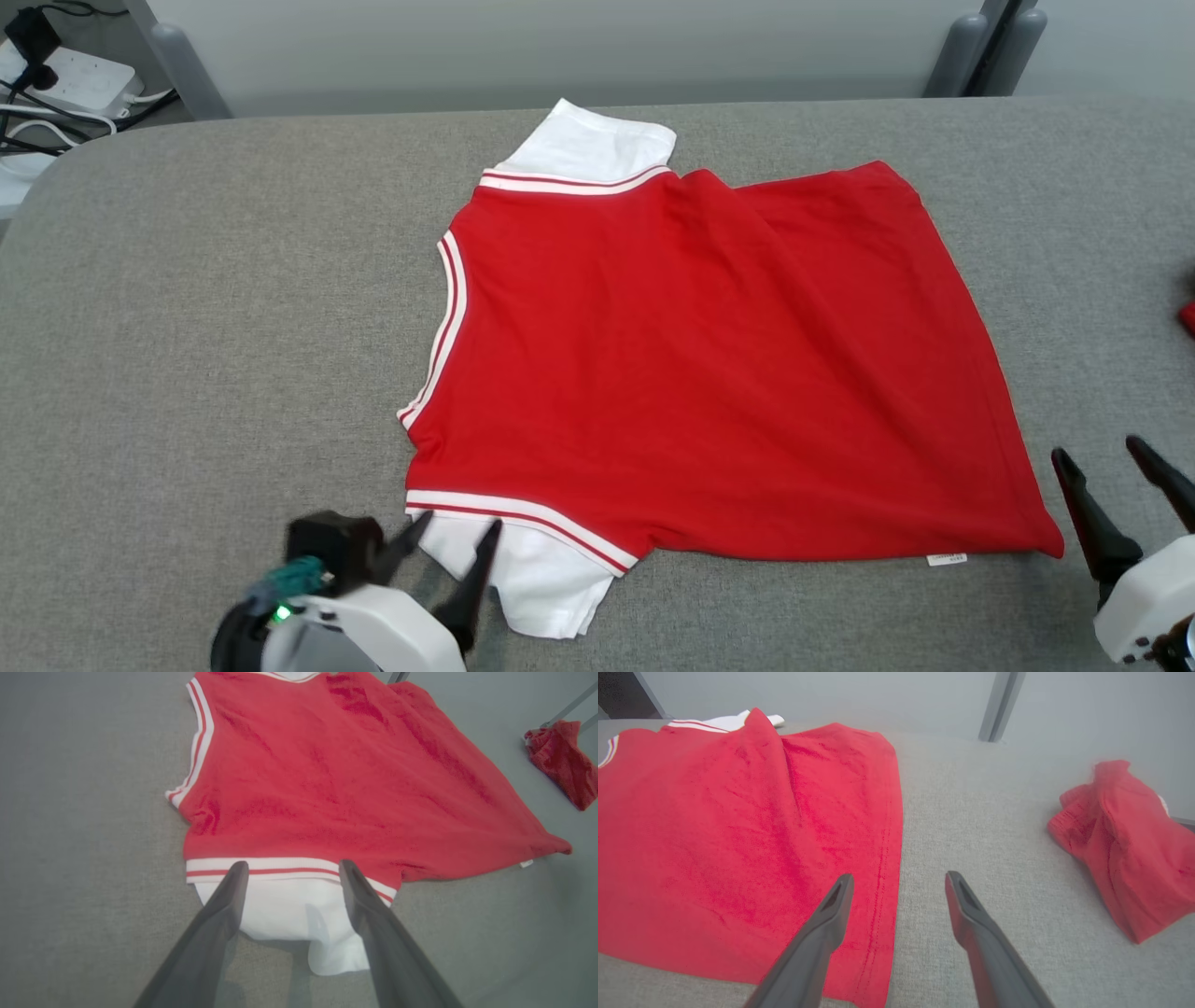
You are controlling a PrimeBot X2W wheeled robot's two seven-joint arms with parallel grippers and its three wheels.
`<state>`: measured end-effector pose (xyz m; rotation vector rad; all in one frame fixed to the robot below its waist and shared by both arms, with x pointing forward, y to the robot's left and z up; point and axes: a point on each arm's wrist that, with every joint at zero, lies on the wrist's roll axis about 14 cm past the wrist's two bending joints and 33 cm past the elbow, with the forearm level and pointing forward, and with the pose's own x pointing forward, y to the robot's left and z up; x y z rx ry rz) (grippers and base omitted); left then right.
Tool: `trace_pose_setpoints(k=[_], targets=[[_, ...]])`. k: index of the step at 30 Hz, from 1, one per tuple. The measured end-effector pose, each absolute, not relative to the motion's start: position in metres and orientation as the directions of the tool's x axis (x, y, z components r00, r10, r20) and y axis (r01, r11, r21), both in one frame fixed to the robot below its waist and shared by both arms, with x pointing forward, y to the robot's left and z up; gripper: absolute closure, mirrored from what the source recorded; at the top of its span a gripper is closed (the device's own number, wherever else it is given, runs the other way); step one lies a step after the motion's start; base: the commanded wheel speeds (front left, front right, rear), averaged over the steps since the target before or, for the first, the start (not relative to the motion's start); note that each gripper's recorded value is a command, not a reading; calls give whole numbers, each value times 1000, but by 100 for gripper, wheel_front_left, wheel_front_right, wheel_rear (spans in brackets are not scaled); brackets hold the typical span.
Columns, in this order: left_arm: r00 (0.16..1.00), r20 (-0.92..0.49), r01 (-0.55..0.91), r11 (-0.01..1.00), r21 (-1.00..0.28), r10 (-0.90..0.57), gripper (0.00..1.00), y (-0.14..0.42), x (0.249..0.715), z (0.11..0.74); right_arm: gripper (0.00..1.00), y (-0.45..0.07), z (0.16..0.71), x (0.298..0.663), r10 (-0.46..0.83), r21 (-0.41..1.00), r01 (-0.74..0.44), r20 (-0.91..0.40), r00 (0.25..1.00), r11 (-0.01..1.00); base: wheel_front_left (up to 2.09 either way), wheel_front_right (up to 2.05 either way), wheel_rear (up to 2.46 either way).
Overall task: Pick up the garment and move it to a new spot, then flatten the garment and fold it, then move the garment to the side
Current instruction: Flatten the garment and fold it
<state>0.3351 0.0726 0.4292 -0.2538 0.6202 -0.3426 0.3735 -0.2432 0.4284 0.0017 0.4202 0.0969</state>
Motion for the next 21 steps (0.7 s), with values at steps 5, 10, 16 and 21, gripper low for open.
trace_pose_setpoints(k=[5, 10, 16, 21], targets=[[919, -309, 140, 934, -327, -246, 0, 105, 370, 473, 0, -230, 472, 388, 95, 8, -96, -205, 974, 995, 0, 0, 0], [973, -167, 88, 921, -379, -162, 0, 118, 382, 502, 0, -210, 503, 395, 130, 19, -129, -29, 991, 991, 0, 0, 0], [994, -54, 71, 917, -392, -100, 0, 132, 387, 523, 0, -197, 521, 399, 148, 34, -151, 82, 986, 988, 0, 0, 0], [996, 38, 91, 911, -403, -82, 0, 135, 377, 534, 0, -179, 526, 393, 171, 64, -180, 119, 978, 982, 0, 0, 0]])
